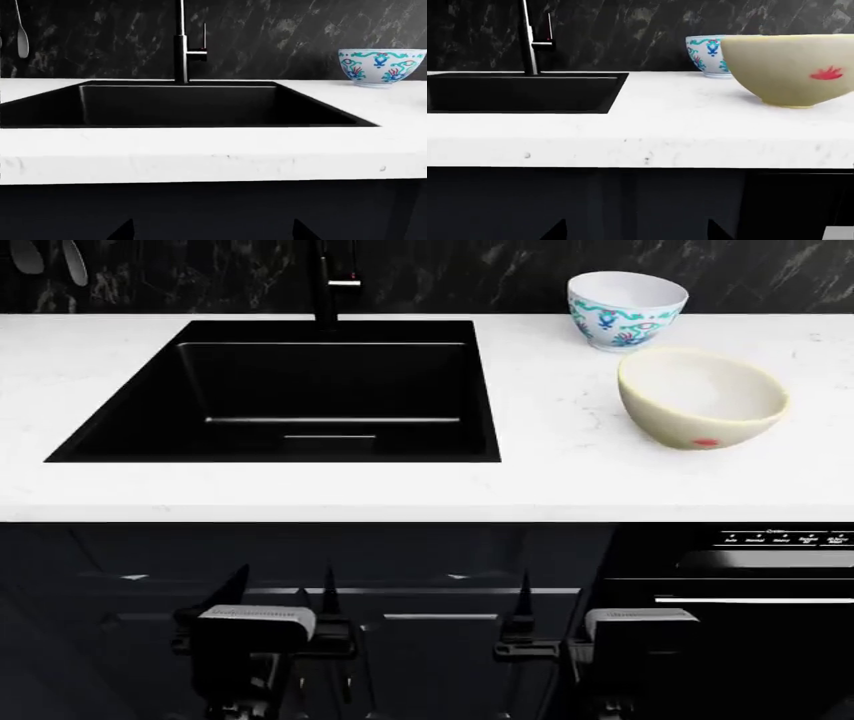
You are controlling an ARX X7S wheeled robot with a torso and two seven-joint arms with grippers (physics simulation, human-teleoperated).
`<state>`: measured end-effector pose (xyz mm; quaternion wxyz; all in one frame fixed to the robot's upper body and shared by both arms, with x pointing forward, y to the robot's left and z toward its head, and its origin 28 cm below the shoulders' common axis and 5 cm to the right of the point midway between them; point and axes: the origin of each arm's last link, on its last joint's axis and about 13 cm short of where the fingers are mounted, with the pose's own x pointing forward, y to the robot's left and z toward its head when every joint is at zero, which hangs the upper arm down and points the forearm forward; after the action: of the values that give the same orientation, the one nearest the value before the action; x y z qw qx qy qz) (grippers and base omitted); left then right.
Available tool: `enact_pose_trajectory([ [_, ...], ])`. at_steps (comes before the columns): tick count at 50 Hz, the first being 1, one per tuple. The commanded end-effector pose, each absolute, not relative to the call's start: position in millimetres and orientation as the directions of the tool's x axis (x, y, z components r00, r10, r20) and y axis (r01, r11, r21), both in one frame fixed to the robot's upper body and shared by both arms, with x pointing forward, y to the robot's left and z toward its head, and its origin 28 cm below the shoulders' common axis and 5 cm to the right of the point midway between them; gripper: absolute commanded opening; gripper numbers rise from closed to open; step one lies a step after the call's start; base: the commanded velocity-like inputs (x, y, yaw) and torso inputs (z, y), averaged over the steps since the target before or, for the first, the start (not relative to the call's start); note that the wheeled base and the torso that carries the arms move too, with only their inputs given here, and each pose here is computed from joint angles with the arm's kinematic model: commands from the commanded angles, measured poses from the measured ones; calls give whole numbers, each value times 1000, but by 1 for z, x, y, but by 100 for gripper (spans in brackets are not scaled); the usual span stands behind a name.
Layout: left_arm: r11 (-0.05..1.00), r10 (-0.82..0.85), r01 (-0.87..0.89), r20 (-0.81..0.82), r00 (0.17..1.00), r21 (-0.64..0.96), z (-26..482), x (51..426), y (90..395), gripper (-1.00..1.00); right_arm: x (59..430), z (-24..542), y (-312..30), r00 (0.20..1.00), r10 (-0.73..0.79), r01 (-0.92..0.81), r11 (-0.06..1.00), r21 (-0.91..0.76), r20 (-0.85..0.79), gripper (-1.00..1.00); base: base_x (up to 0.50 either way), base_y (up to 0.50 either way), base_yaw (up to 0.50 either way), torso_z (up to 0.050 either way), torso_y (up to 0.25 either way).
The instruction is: Stack the bowls in the sink.
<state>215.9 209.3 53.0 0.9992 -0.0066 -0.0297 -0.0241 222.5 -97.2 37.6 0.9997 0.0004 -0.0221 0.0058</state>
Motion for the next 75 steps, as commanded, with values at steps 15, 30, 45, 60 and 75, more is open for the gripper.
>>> enact_pose_trajectory([
  [15,990,-139,134,200,970,40,198,259,232,100,278,154,-124,970,-22,31,999,-33,242,100,0,0,0,35,0],
  [30,994,-111,113,151,982,-6,248,327,241,100,345,237,-143,955,-37,66,994,-87,294,100,0,0,0,0,0],
  [45,993,-104,95,130,986,70,278,405,226,100,424,293,-152,954,-66,118,980,-160,293,100,0,0,0,0,0],
  [60,992,-87,76,117,989,102,289,422,223,100,439,293,-154,971,-80,120,978,-168,225,100,0,-109,0,0,0],
  [75,991,-94,82,121,988,101,292,413,223,100,436,295,-157,973,-77,115,980,-165,217,100,0,-500,0,0,0],
])
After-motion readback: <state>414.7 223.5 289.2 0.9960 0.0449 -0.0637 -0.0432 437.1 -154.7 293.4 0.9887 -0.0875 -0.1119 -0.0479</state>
